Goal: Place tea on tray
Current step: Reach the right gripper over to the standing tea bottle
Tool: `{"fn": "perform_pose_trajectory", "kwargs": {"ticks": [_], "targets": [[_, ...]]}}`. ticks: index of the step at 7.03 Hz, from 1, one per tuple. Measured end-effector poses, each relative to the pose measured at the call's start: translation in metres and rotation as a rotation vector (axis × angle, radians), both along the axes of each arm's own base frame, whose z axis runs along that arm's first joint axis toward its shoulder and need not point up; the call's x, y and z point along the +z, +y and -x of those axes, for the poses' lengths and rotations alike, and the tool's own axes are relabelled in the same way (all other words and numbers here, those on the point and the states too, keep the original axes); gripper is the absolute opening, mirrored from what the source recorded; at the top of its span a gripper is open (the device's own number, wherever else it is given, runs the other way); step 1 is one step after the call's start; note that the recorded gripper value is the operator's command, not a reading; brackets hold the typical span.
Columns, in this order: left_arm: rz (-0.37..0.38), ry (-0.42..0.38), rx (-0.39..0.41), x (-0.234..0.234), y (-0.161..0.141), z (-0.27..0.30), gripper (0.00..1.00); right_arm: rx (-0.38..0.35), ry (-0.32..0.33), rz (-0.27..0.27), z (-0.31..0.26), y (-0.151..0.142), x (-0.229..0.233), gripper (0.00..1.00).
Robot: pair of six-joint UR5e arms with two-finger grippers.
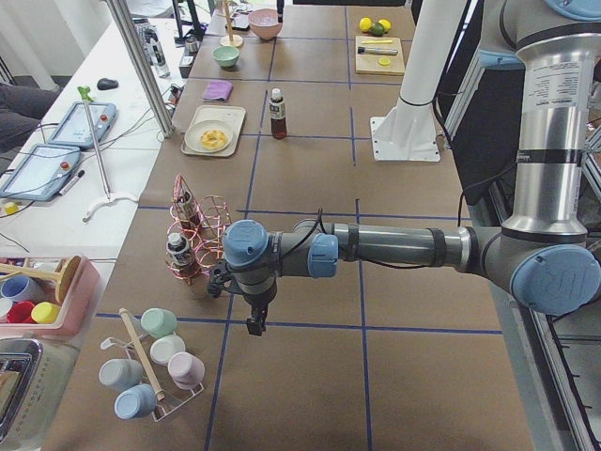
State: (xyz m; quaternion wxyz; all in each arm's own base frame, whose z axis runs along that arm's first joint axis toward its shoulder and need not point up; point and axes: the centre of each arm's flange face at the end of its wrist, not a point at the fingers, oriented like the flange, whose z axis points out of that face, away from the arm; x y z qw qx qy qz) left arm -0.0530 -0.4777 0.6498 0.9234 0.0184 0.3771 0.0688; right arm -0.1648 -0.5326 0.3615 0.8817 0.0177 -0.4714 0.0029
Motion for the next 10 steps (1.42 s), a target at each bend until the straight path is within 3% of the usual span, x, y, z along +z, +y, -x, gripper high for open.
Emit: {"fn": "perform_pose_trajectory", "kwargs": {"ticks": [2,4,6,8,10], "targets": [[-0.001,0.001,0.0,0.0,-0.001,0.0,1.0,0.057,-0.007,0.098,0.106,0.01,-0.097,1.0],[-0.001,0.003,0.001,0.0,-0.001,-0.001,1.0,0.085,0.069,0.124,0.184,0.031,-0.191,1.0],[0.001,0.003,0.001,0.002,-0.001,-0.001,1.0,0.115,0.124,0.119,0.243,0.052,-0.252,1.0],[0.009,0.003,-0.009,0.003,-0.001,-0.001,1.0,0.13,0.178,0.084,0.295,0.044,-0.285,1.0],[0.015,0.003,-0.019,0.003,-0.002,-0.001,1.0,0.131,0.178,0.058,0.325,0.027,-0.298,0.95]]}}
